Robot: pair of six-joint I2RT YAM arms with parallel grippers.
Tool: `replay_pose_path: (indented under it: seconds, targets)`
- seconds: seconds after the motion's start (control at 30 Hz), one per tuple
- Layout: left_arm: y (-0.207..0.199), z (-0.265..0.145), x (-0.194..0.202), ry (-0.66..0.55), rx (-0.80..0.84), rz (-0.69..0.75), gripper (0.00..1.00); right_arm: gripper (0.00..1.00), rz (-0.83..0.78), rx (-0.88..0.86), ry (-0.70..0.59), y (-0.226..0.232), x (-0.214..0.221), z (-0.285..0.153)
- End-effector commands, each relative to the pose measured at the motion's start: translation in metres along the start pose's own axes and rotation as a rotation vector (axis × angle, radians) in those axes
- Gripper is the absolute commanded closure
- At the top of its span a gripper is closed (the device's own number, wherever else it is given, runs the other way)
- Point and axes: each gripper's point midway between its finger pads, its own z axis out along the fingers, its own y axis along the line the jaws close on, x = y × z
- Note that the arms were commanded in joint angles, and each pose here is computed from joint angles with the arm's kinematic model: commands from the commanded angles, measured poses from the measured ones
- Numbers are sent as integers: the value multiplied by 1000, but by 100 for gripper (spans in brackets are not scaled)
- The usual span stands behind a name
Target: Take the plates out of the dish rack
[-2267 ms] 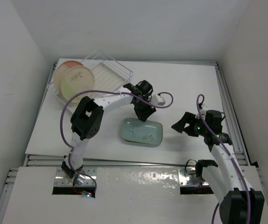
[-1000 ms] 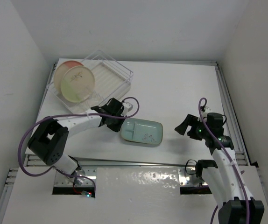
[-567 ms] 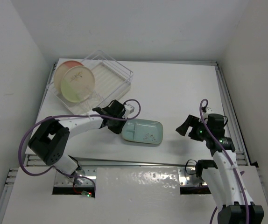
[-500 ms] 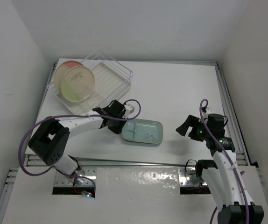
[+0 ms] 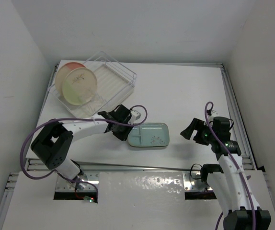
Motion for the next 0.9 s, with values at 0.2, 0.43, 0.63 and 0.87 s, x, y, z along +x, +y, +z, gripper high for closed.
replay_pose_path:
  seconds: [0.2,0.43,0.63,0.87]
  targets:
    - [14,-38,-53,-140,-100,26,80,19,-43,4,-2,0,-6,0]
    - [-17,-58,-65,-155,49,30,69,19,-31,-12,12,1,-5,7]
    - [-32,-30,-37,-63,91,90,68,19,-24,-22,1,4,-8,8]
    - [-45,-12,-21,-28,106,163,73,19,-19,3,22,-3,3,6]
